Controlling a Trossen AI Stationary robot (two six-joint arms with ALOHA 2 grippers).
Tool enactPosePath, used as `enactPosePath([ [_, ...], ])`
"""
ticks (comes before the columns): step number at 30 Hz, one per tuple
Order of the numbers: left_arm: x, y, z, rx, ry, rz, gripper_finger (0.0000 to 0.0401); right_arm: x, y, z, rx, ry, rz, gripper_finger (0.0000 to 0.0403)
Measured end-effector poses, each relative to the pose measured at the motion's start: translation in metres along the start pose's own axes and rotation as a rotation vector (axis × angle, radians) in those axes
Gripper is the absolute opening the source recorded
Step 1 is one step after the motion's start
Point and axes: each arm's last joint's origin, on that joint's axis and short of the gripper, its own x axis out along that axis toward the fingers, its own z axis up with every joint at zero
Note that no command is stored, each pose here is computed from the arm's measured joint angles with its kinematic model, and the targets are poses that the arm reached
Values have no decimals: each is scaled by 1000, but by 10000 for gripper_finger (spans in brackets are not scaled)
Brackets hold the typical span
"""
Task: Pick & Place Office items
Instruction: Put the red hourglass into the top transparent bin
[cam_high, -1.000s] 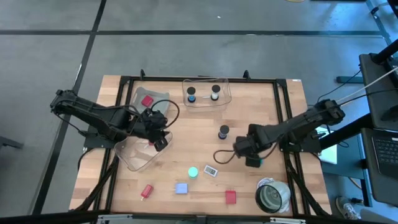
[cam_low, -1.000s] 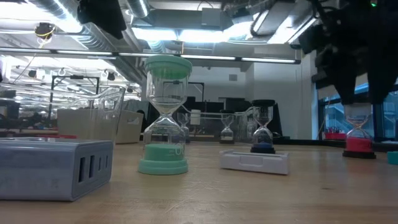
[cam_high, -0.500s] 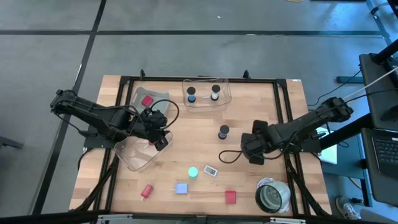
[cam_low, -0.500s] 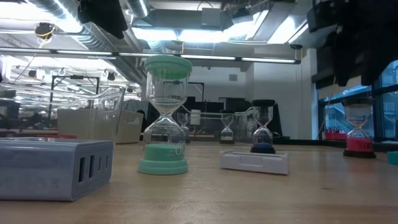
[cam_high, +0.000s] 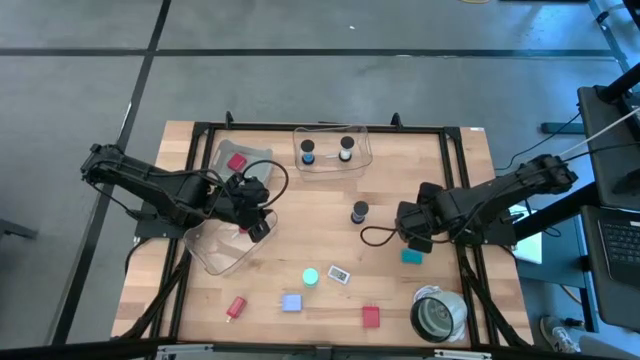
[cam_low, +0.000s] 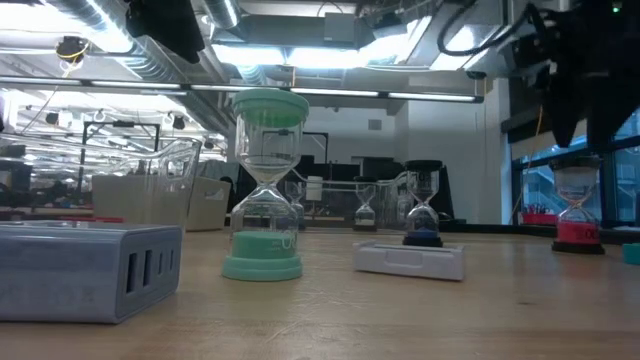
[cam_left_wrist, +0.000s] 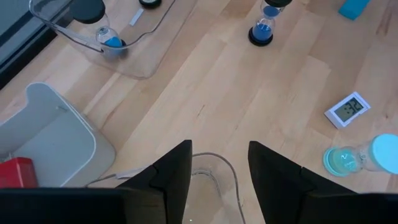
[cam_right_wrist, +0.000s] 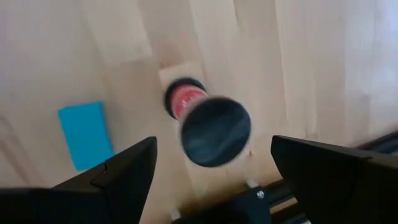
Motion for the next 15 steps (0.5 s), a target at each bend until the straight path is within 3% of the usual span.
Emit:
enactPosePath([
  [9, 0, 0, 0, 23, -8, 9, 155, 4, -16, -14, 39, -85, 36, 318],
  [15, 0, 0, 0, 25, -10, 10, 152, 16, -21, -22, 87, -130, 149, 318],
])
